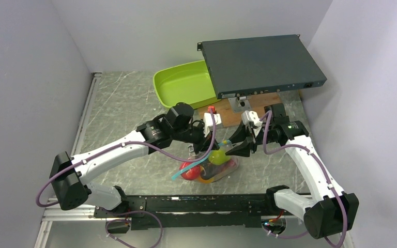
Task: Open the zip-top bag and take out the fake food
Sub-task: Unzip the zipper food storage bag at the center of the board.
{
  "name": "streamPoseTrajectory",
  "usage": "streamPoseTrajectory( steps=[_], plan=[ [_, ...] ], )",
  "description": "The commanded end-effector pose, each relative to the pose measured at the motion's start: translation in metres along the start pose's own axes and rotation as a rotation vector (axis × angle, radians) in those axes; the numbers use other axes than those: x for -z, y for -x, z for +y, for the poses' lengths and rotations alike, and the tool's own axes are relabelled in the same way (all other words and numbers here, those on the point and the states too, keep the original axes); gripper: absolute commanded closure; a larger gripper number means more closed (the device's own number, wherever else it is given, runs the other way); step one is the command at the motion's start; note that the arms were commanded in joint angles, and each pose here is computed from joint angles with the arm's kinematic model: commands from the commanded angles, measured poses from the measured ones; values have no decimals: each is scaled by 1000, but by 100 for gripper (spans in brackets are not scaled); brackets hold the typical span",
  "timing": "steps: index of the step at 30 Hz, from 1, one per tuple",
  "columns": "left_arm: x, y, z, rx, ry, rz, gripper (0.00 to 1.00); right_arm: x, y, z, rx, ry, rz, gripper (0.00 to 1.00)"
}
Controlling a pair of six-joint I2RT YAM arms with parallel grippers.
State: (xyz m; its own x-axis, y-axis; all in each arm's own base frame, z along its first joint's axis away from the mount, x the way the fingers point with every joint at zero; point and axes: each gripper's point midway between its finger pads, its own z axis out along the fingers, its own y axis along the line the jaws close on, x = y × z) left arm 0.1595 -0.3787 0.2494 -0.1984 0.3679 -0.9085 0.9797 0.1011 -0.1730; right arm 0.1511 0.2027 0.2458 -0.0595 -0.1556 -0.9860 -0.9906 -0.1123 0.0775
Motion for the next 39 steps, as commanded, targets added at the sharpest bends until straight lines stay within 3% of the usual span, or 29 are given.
streamPoseTrajectory(
  steps=[1,5,9,10,14,16,19,22,30,39],
  plan=[
    [6,19,-12,-12,-72,-42,100,1,20,3,57,20,-50,61],
    [6,19,-15,-7,-97,-46,100,1,20,2,52,20,-52,75],
    [5,19,-16,3,-111,-49,100,1,21,3,54,21,-53,100],
    [5,20,-16,3,-109,-51,100,1,22,3,54,18,-49,100],
    [12,26,-9,24,-69,-88,54,1,22,0,42,8,-41,100],
    [20,36,-6,0,-25,-137,37,1,22,-2,29,5,-39,100],
    [33,48,3,-36,78,-214,20,1,21,-4,16,2,-41,100],
    [42,59,4,-89,143,-274,14,1,20,-5,9,4,-45,100],
    [18,76,-2,-302,292,-320,19,0,17,-8,-5,0,-40,100],
    [6,71,8,-331,368,-243,56,0,16,-8,3,-4,-36,100]
  ],
)
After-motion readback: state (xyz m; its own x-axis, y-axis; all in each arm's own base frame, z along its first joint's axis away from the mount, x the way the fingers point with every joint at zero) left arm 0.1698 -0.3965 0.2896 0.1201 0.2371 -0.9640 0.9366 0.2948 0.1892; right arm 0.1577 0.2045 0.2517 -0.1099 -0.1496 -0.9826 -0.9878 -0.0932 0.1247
